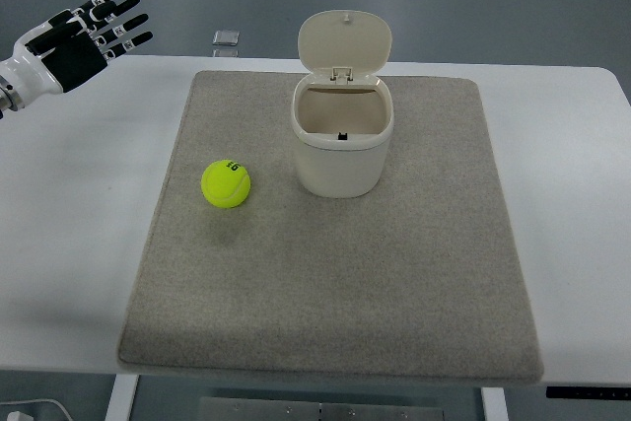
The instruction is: Put tennis ball into box with left hand
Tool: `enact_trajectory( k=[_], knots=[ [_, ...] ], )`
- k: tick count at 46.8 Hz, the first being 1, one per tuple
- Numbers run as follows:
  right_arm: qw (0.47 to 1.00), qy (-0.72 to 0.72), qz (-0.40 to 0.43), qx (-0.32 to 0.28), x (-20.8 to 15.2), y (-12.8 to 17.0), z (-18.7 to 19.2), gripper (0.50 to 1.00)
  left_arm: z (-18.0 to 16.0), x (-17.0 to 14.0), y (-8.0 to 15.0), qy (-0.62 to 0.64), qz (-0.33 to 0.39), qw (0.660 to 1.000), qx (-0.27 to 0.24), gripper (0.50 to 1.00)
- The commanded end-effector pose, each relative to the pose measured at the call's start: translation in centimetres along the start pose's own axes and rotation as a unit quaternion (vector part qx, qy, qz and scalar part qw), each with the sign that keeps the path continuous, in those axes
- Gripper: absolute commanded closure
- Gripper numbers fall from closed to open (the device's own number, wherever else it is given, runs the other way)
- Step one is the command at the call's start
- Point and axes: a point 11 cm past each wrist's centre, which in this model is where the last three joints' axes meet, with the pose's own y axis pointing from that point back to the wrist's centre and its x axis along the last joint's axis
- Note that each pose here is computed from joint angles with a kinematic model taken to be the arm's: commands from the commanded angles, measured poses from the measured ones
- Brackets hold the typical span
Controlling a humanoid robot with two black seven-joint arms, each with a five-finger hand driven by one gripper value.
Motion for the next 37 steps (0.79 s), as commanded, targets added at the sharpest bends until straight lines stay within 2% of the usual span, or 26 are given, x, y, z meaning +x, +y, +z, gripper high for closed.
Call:
enact_trajectory(
  k=[1, 37],
  knots=[
    [1.0, 0.001, 0.0, 0.0, 0.0, 0.0, 0.0, 0.562, -0.07, -0.02, -0.04, 0.001, 0.0, 1.0, 0.0, 0.506],
    [1.0, 0.0, 0.0, 0.0, 0.0, 0.0, 0.0, 0.562, -0.05, -0.23, -0.19, -0.004, -0.003, 1.0, 0.003, 0.506]
  ],
)
